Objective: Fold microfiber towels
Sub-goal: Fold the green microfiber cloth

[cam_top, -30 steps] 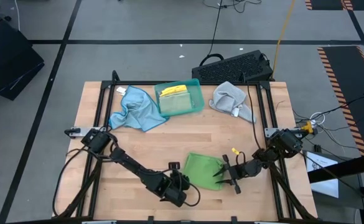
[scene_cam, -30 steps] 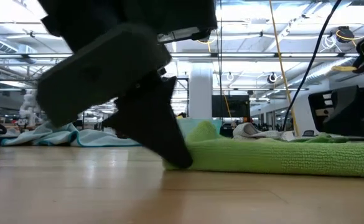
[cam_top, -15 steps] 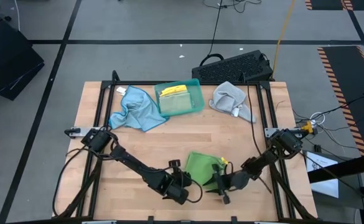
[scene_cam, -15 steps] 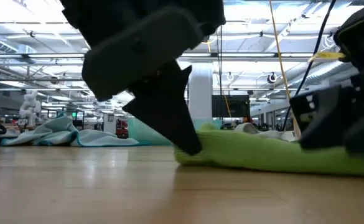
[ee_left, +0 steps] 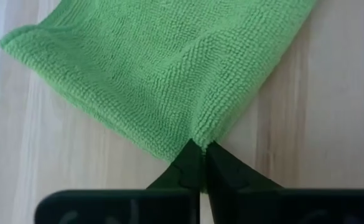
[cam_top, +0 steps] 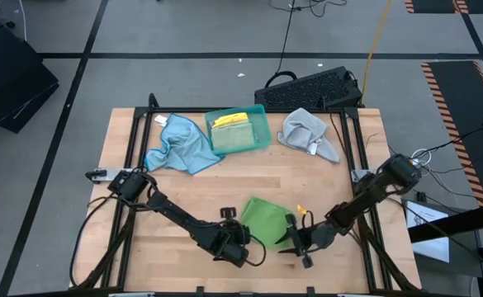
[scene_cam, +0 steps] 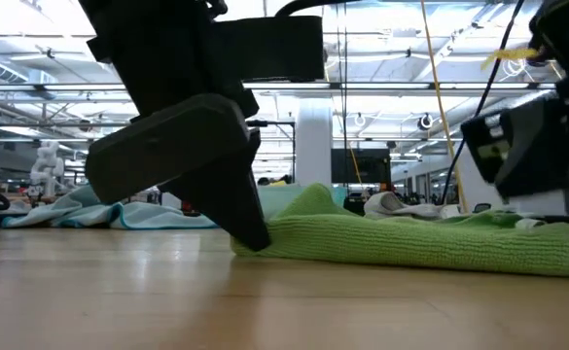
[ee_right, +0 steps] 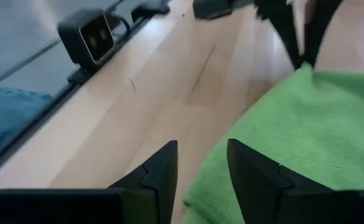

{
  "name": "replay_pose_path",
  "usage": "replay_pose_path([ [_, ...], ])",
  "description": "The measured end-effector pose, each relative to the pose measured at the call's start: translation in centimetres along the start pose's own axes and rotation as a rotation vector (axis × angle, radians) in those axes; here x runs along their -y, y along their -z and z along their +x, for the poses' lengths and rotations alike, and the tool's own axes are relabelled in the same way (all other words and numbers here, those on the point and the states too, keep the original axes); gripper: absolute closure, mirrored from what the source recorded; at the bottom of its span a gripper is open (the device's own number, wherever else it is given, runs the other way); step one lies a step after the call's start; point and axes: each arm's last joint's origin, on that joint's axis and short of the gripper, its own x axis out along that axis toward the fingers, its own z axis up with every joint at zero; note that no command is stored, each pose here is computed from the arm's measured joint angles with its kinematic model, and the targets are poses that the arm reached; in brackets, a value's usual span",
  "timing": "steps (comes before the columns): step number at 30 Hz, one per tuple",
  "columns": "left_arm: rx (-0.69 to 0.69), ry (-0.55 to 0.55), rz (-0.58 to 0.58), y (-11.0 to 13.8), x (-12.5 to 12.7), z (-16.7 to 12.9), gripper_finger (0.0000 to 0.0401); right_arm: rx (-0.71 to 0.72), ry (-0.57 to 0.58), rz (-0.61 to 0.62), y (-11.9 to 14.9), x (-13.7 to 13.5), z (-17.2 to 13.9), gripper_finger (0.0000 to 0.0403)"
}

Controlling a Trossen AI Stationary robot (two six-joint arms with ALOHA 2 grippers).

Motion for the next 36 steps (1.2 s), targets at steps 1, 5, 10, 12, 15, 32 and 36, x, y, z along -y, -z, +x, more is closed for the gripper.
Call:
replay_pose_path([
  [1,0.0,0.0,0.01,0.0,0.0,0.0,0.0393,0.013,-0.002,0.011,-0.3,0.0,-0.3,0.0273],
  [5,0.005,0.003,0.015,-0.2,-0.1,0.1,0.0391,0.066,0.052,0.065,-1.3,0.7,-1.7,0.0273],
  [10,0.004,0.002,0.005,-0.1,-0.1,0.1,0.0364,0.05,0.127,0.12,-2.0,2.5,-2.5,0.0273],
  [12,0.007,0.001,-0.004,-0.1,-0.1,0.1,0.0352,0.037,0.132,0.132,-2.2,3.2,-2.5,0.0273],
  [15,0.029,-0.037,-0.011,0.0,0.1,-0.1,0.0329,0.019,0.103,0.151,-2.3,4.1,-2.2,0.0272],
  [32,0.119,-0.125,-0.233,0.4,1.1,-1.0,0.0231,-0.002,0.05,0.286,-3.9,10.2,-1.2,0.0214],
  [36,0.121,-0.124,-0.269,0.4,1.0,-0.9,0.0231,-0.016,0.074,0.416,-3.8,12.0,-1.4,0.0156],
])
